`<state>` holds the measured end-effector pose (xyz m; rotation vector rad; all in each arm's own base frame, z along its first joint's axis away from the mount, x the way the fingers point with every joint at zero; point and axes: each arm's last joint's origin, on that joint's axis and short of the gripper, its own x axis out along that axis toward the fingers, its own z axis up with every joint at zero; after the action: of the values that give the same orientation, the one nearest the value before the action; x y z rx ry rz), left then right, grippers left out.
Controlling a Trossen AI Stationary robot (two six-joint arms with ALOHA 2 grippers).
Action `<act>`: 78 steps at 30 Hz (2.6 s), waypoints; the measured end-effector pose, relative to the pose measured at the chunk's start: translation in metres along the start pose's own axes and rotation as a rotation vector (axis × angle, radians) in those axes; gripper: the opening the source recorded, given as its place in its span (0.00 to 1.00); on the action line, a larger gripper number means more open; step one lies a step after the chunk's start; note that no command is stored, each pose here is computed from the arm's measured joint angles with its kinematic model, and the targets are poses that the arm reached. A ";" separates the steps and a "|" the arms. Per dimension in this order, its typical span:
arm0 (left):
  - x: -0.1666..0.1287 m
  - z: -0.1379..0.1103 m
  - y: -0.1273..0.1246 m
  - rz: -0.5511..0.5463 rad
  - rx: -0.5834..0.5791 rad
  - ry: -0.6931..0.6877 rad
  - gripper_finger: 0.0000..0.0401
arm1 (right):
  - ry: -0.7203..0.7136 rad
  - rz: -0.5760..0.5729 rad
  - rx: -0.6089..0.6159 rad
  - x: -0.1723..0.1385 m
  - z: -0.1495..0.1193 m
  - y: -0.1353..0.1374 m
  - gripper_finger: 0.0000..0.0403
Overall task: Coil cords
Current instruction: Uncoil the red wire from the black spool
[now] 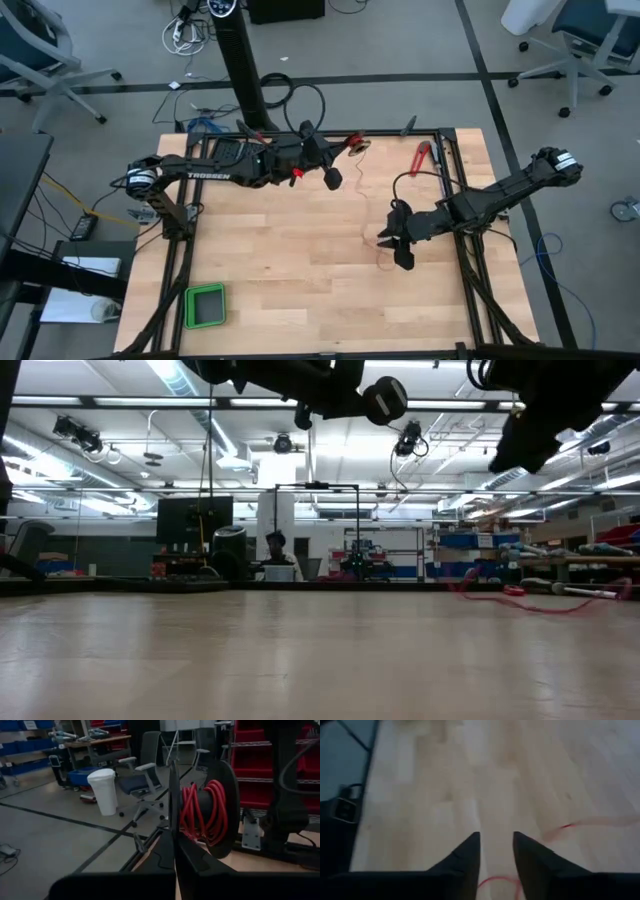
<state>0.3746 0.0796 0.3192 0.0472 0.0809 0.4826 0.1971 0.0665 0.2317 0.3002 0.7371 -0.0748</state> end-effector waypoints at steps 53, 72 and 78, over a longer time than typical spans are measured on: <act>-0.002 0.014 -0.008 -0.221 -0.127 -0.135 0.00 | -0.612 -0.514 -0.176 -0.016 0.070 -0.039 0.01; 0.005 -0.004 -0.005 -0.045 -0.051 -0.027 0.00 | -0.502 -0.183 -0.177 0.022 0.084 -0.054 0.00; 0.002 -0.031 -0.004 -0.013 0.131 0.242 0.00 | -0.390 -0.133 -0.240 0.020 0.096 -0.044 0.00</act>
<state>0.3759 0.0781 0.2881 0.1161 0.3504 0.4675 0.2666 -0.0029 0.2753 0.0034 0.3723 -0.1645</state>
